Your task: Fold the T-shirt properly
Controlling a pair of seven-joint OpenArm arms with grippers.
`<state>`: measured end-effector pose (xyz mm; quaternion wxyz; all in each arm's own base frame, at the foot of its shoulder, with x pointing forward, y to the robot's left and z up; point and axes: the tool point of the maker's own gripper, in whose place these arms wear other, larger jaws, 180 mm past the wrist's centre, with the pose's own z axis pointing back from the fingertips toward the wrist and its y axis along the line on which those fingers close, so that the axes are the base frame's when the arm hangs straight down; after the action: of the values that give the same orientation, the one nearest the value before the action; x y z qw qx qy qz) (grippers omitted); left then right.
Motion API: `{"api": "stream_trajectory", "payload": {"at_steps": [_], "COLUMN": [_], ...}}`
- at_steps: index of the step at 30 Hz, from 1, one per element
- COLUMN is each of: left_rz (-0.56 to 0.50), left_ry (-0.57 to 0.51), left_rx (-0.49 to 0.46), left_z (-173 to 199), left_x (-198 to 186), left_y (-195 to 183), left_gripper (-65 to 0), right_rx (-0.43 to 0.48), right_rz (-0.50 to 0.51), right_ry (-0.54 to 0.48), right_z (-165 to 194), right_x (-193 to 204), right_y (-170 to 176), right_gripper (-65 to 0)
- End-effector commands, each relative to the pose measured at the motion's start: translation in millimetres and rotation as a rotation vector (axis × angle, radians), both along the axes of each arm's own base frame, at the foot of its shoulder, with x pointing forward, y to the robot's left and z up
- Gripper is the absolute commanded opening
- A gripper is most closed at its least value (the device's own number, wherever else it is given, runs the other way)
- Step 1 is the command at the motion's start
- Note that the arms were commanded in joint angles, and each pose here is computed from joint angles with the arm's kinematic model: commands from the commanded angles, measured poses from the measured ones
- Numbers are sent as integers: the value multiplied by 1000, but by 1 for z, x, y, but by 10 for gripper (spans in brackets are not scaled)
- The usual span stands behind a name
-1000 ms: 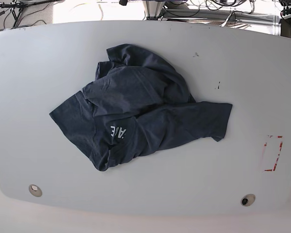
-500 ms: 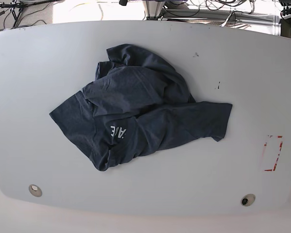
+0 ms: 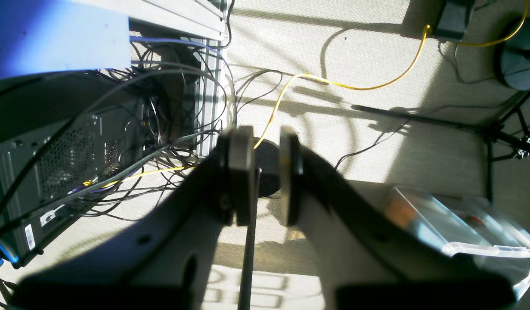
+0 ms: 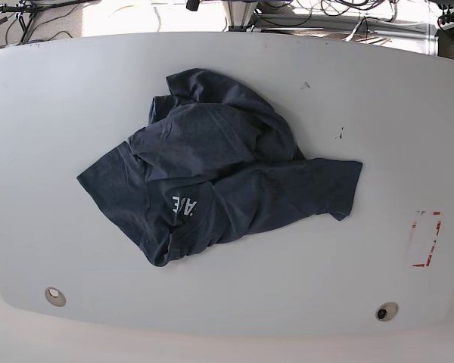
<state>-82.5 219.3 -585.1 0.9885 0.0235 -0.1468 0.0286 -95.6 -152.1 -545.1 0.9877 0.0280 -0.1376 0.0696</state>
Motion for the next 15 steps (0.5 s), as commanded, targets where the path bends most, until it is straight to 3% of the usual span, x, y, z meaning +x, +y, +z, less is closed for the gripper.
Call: {"api": "stream_trajectory", "payload": {"at_steps": [1,15], "left_rz": [-12,-90], "left_ry": [-13,-110], "left_rx": [21,66], "left_z": [15,67], "left_x": [-9,1], "left_y": [8,20], "left_gripper": [-395,-394], "right_rx": [-6,-42], "right_rz": [3,44], "right_ry": [-7,-75], "right_z": [13,54], "right_x": [-7,1], "right_y": [-4,-11], "right_gripper": [-549,-544]}}
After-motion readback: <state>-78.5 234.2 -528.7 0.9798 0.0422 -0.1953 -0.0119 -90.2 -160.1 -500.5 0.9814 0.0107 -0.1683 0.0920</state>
